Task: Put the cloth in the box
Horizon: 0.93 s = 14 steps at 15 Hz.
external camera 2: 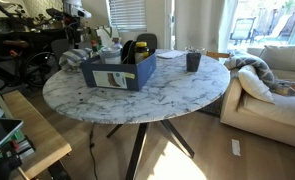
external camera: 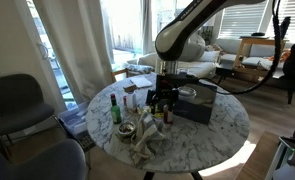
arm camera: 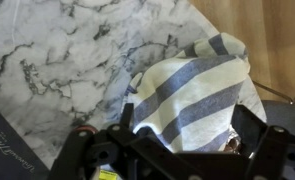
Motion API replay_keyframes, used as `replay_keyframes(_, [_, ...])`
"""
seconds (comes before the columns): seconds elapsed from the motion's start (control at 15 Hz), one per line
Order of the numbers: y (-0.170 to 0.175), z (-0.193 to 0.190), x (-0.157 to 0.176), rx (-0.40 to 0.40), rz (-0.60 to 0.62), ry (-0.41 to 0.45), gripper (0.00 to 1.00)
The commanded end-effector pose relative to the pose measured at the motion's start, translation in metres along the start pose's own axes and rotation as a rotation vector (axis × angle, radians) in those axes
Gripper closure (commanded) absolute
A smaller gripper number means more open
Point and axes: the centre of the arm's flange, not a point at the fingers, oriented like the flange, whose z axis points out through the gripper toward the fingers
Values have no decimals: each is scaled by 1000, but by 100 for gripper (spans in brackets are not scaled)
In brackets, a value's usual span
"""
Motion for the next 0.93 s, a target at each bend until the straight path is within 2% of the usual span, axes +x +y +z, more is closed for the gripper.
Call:
replay_keyframes(0.0, [2, -2, 1, 1, 4, 4, 0])
replay_keyframes(0.13, [5, -10, 2, 6, 11, 19, 0])
replay_keyframes(0.2, [0, -1, 8, 40, 10, 43, 0])
replay_keyframes(0.4, [-19, 18, 22, 73, 34, 91, 0])
replay_keyframes(0.87, [-39, 63, 49, 34, 138, 64, 0])
